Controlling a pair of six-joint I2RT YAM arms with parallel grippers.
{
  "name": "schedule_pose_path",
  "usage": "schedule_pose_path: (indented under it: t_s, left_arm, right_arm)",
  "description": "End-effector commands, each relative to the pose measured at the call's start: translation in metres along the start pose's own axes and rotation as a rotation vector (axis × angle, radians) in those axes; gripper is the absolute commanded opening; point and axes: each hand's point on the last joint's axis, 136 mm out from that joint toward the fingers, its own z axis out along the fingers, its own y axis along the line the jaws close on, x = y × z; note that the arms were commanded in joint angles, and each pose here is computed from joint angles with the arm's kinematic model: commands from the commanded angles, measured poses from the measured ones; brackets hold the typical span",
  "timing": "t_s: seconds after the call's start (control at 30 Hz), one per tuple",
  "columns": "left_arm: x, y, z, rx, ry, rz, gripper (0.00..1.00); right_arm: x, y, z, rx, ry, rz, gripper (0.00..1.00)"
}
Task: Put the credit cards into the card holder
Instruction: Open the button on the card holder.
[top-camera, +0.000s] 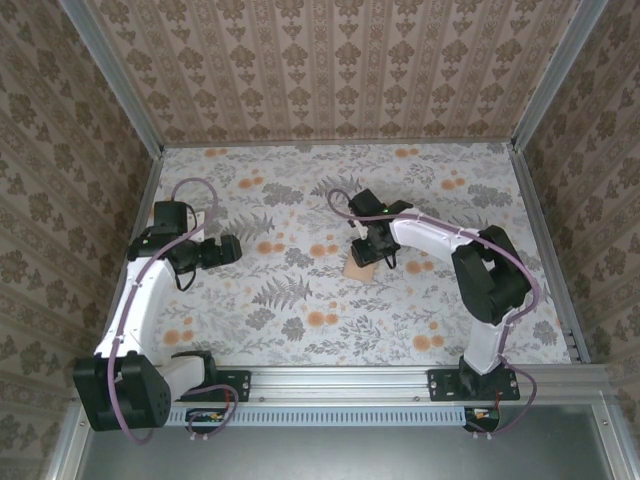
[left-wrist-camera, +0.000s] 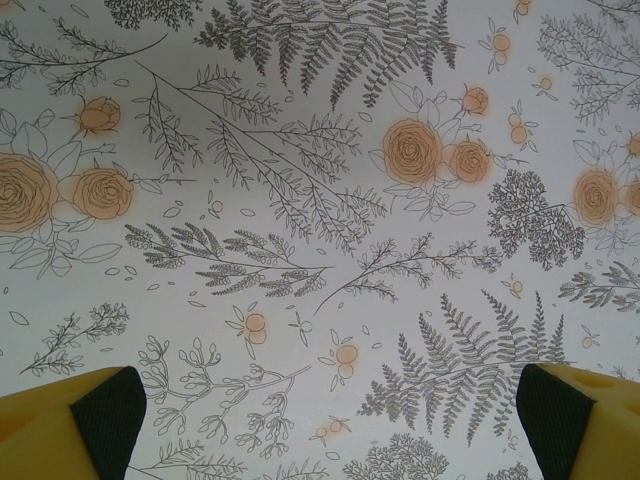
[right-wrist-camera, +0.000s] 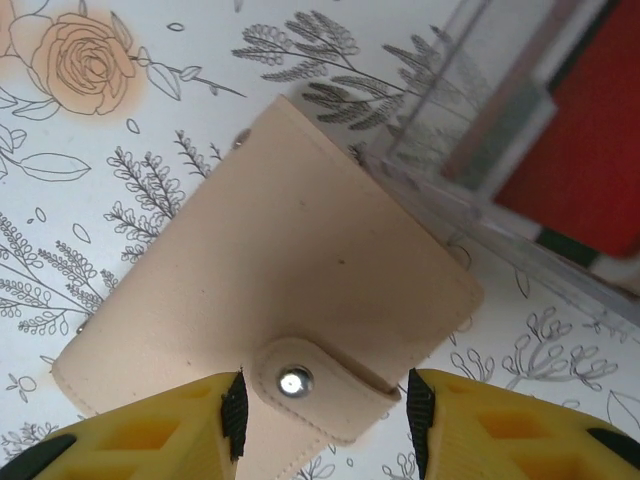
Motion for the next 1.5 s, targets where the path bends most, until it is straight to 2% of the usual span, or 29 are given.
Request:
schedule_pose_path:
  t_s: [0.0,0.3,0.53,0.6,0.67,0.8,1.0,1.1,1.23,1.47]
  left_arm:
    - [0.002,0.007,0.0,-0.021,0.018,0.008,1.0]
    - [-0.001,0.008,-0.001,-0.008,0.009,-0.009,1.0]
    - [0.0,0.007,0.0,0.0,0.01,-0.011,1.0]
    - [0.001,0.007,0.001,0.0,0.013,-0.013,1.0]
    - [0.002,0.007,0.001,0.002,0.016,-0.015,1.0]
    - [0.002,0.007,0.002,0.005,0.021,-0.014,1.0]
    - [0.002,0.0,0.003,0.045,0.021,-0.019,1.0]
    - [0.0,-0.012,0.002,0.11,0.013,-0.029,1.0]
    - [-0.003,-0.045,0.0,0.276,0.004,-0.044,1.0]
    - [0.015,-0.132,0.008,0.523,0.02,0.028,0.95]
  right_arm:
    - [0.005,0.001,0.004,0.053,0.046,-0.065,0.49]
    - [0.019,-0.002,0.018,0.08,0.095,-0.077,0.46]
    - [0.031,0.001,0.029,0.063,0.124,-0.082,0.26]
    - [0.033,0.002,0.029,0.051,0.124,-0.081,0.15]
    - [0.034,0.007,0.029,0.026,0.121,-0.075,0.08]
    - [0.03,0.021,0.019,-0.06,0.079,-0.032,0.03]
    - [0.01,0.043,-0.026,-0.219,-0.076,0.091,0.02]
    - [0.0,0.05,-0.051,-0.29,-0.179,0.149,0.02]
    - [-0.003,0.051,-0.077,-0.338,-0.286,0.181,0.02]
    - [0.022,0.023,-0.089,-0.229,-0.346,0.193,0.03]
